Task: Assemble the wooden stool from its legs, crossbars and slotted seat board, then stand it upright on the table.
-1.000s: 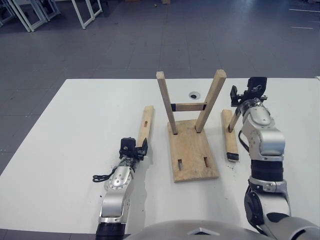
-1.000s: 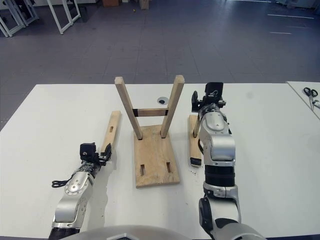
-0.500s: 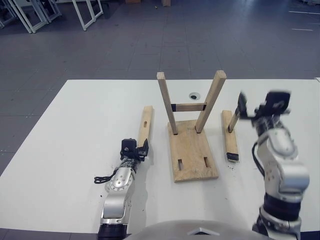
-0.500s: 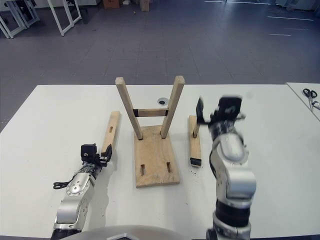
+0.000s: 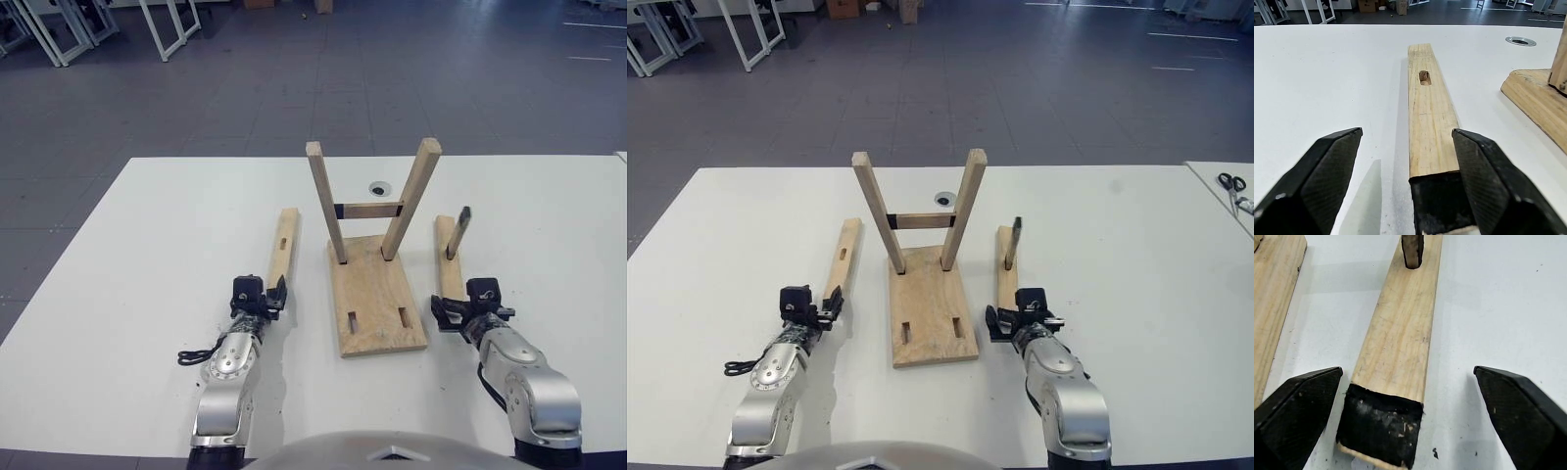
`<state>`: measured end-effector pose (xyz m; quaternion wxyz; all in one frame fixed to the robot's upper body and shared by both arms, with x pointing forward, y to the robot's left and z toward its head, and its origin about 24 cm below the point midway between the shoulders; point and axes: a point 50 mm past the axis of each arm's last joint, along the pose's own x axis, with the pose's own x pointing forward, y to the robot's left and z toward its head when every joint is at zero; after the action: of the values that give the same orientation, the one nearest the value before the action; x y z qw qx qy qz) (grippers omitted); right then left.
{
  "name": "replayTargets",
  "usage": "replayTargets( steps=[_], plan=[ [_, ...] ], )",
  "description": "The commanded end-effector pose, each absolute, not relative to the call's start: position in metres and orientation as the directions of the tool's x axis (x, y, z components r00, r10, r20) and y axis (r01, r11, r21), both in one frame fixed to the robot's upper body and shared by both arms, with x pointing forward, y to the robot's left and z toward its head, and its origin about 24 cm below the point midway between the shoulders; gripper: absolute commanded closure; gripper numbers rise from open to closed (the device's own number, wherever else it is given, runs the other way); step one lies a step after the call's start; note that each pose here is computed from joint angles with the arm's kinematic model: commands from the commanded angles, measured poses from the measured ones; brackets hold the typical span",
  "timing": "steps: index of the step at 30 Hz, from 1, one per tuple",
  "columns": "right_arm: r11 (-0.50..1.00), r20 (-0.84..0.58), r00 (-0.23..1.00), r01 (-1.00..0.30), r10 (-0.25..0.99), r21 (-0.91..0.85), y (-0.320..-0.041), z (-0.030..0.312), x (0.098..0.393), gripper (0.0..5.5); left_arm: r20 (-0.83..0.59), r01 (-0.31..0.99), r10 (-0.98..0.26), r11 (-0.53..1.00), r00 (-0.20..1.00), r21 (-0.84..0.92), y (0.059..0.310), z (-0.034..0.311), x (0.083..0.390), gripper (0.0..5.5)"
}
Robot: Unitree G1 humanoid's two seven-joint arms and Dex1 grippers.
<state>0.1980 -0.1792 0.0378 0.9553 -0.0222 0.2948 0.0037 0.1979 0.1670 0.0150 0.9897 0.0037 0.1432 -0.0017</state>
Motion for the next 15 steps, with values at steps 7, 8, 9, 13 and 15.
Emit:
replayTargets(
  steps=[7,8,9,13,15],
  plan=[
    [0.993,-0.68,0.731,-0.03,-0.056,-0.114,-0.187,0.005,0.173,1.96,-0.302,0.005,0.0,1.0,0.953,0.014,0.17,0.017,0.189,2.11],
    [0.993,-0.681,0.73,-0.028,-0.061,-0.119,-0.188,0.004,0.172,2.17,-0.306,0.004,0.0,1.0,0.952,0.012,0.17,0.017,0.187,2.11],
    [0.992,-0.682,0.729,-0.025,-0.065,-0.122,-0.189,0.005,0.17,2.29,-0.309,0.004,0.0,1.0,0.951,0.011,0.17,0.018,0.184,2.11],
    [0.992,-0.68,0.729,-0.009,-0.079,-0.125,-0.191,0.006,0.168,2.93,-0.329,0.003,0.001,1.0,0.944,0.014,0.173,0.019,0.175,2.11],
    [0.991,-0.658,0.748,-0.001,-0.086,-0.131,-0.192,0.01,0.173,3.24,-0.325,0.001,0.002,1.0,0.946,0.012,0.175,0.022,0.174,2.11]
  ],
)
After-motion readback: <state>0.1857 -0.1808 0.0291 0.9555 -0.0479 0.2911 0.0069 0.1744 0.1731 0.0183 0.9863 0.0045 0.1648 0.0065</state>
